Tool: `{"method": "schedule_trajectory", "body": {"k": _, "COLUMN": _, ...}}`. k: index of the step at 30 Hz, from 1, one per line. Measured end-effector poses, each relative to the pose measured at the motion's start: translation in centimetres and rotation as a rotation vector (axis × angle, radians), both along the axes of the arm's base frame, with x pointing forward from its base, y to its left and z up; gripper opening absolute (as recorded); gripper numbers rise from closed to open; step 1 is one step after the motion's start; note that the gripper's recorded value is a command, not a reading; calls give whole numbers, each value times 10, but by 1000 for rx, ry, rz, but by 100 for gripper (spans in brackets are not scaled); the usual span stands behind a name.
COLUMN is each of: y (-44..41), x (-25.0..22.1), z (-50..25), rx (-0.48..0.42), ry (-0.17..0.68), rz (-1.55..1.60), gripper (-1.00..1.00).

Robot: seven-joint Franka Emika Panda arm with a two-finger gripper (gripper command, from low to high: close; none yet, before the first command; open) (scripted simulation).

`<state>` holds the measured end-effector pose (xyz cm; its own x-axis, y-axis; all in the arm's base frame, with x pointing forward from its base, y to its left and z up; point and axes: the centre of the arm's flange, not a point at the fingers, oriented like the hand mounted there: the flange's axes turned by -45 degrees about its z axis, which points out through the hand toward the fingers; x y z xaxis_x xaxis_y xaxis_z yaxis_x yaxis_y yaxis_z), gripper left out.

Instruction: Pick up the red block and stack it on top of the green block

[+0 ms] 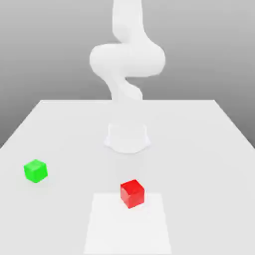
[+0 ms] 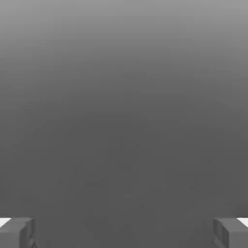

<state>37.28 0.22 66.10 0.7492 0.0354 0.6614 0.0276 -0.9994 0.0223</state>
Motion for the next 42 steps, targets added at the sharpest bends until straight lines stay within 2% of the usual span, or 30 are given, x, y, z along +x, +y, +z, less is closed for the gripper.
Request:
{"method": "schedule_trajectory", "body": {"k": 4, "y": 4, "x": 34, "z": -99, "rx": -57, "ry": 148, "rz": 78, "gripper": 0}}
{"method": "schedule_trajectory", "body": {"k": 9, "y": 7, "x": 42, "z": -225, "rx": -111, "ry": 332, "rz": 187, "gripper": 0}}
{"method": "schedule_trajectory", "body": {"k": 13, "y": 10, "x": 20, "z": -326, "rx": -144, "ry": 490, "rz": 290, "gripper": 0}}
{"method": "schedule_trajectory", "body": {"k": 18, "y": 12, "x": -31, "z": -451, "rx": -167, "ry": 681, "rz": 426, "gripper": 0}}
{"method": "schedule_trajectory", "body": {"k": 23, "y": 12, "x": -41, "z": -506, "rx": -171, "ry": 708, "rz": 446, "gripper": 0}}
{"method": "schedule_trajectory", "body": {"k": 24, "y": 11, "x": -42, "z": -513, "rx": -171, "ry": 709, "rz": 446, "gripper": -100}}
{"method": "schedule_trajectory", "body": {"k": 31, "y": 11, "x": -42, "z": -515, "rx": -170, "ry": 710, "rz": 446, "gripper": -100}}
{"method": "schedule_trajectory", "body": {"k": 39, "y": 10, "x": -42, "z": -457, "rx": -167, "ry": 711, "rz": 437, "gripper": -100}}
{"method": "schedule_trajectory", "body": {"k": 42, "y": -23, "x": -39, "z": -447, "rx": -104, "ry": 716, "rz": 267, "gripper": -100}}
